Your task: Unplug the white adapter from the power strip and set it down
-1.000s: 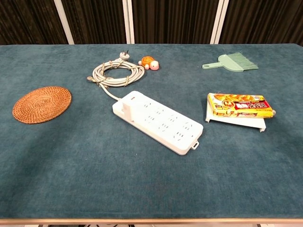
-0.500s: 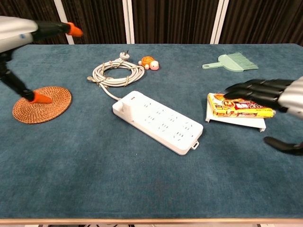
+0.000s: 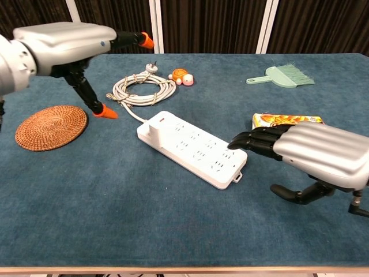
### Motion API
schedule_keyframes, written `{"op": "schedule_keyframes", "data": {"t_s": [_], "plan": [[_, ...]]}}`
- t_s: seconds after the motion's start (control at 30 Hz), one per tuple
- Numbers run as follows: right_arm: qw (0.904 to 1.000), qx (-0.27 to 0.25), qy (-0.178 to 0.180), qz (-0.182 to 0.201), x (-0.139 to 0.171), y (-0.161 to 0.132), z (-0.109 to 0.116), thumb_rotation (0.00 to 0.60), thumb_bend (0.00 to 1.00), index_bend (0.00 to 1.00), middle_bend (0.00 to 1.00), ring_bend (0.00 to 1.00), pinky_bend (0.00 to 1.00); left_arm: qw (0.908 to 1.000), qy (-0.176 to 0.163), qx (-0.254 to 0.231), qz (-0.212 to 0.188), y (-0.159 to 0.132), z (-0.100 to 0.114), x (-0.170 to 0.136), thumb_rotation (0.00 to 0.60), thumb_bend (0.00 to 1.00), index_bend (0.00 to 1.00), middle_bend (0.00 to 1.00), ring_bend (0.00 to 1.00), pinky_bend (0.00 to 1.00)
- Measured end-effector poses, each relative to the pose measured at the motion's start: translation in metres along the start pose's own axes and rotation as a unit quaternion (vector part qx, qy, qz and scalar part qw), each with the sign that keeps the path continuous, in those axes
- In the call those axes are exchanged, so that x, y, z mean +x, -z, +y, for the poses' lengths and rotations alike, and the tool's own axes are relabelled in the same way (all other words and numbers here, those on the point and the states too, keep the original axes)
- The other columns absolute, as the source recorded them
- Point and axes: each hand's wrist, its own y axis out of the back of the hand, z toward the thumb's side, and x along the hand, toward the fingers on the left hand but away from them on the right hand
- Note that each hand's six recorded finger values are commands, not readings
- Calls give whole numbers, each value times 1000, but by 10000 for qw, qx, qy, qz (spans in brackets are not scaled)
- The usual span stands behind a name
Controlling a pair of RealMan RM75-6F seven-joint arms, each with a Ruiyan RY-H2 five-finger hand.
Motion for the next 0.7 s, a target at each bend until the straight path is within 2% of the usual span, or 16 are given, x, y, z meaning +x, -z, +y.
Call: {"op": "schedule_keyframes", "data": {"t_s": [0.1,0.23,0.3,0.7], "plan": [[10000,-32,-41,-3,-7,-2,-4,600,579,95,115,129,213,10000,71,28,-40,-5,-4,8,600,17,54,58,0,0],[9999,-71,-92,6,-16,-5,-11,600,832,98,115,130,213,9998,134,57,-98,-11,-8,18,600,17,54,58,0,0],[9999,-90,-107,22,-20,-7,-13,600,876,100,115,130,213,9998,156,60,-127,-14,-10,22,600,17,54,59,0,0],[9995,-77,-270,114,-34,-17,-28,600,889,107,115,130,213,9991,304,156,-244,-24,-22,39,600,18,65,62,0,0]]}}
